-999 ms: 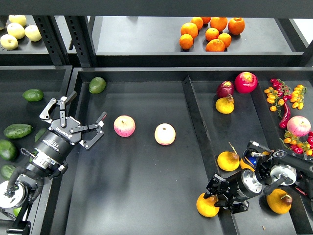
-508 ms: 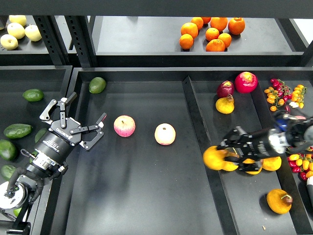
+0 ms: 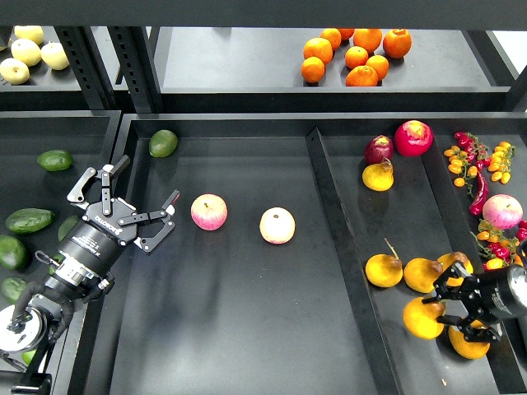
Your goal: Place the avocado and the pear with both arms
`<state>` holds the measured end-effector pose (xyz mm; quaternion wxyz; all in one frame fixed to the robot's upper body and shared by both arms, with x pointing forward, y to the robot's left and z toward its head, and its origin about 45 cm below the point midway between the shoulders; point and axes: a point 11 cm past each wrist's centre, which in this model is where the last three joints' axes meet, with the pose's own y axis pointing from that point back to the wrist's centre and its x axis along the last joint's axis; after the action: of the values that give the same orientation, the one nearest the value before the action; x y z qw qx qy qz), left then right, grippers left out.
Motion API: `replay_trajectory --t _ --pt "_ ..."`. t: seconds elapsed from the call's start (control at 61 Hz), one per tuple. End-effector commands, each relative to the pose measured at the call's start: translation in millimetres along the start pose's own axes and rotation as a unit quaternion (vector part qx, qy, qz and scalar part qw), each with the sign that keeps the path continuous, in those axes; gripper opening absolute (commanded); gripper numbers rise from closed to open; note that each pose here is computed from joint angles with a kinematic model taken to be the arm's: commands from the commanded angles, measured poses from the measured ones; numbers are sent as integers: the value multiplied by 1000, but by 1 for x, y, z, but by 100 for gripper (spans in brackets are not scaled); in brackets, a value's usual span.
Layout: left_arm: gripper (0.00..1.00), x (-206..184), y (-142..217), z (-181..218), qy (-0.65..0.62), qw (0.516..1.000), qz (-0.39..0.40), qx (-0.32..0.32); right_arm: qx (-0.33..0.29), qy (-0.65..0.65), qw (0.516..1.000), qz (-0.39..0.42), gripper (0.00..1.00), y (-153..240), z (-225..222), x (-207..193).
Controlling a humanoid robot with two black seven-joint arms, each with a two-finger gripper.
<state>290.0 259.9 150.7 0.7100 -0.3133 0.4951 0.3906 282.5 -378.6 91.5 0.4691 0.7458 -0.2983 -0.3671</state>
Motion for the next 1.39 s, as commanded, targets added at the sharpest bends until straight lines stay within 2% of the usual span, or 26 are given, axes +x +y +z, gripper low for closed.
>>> replay_trajectory --t 0.0,0.639,0.754,0.999,1.098,1.229,1.245,1.376 --pt "99 0 0 0 0 1000 0 0 -6 -4 1000 2 19 -7 5 1" --pt "99 3 5 -2 3 1000 6 0 0 -22 1000 -1 27 -32 2 -1" --pt "99 2 5 -2 3 1000 5 0 0 -22 1000 -1 34 -33 2 -1" --pt "99 2 4 -2 2 1000 4 0 1 -22 1000 -1 42 -33 1 -1" --pt "99 1 4 -2 2 1000 3 0 1 -22 1000 -1 48 -33 1 -1" --pt "99 1 4 -3 2 1000 3 1 1 -22 1000 0 64 -32 0 -1" --pt "99 1 4 -3 2 1000 3 1 3 -20 1000 0 75 -32 -1 -1" --pt "99 1 4 -2 2 1000 3 0 5 -18 1000 2 93 -29 -5 0"
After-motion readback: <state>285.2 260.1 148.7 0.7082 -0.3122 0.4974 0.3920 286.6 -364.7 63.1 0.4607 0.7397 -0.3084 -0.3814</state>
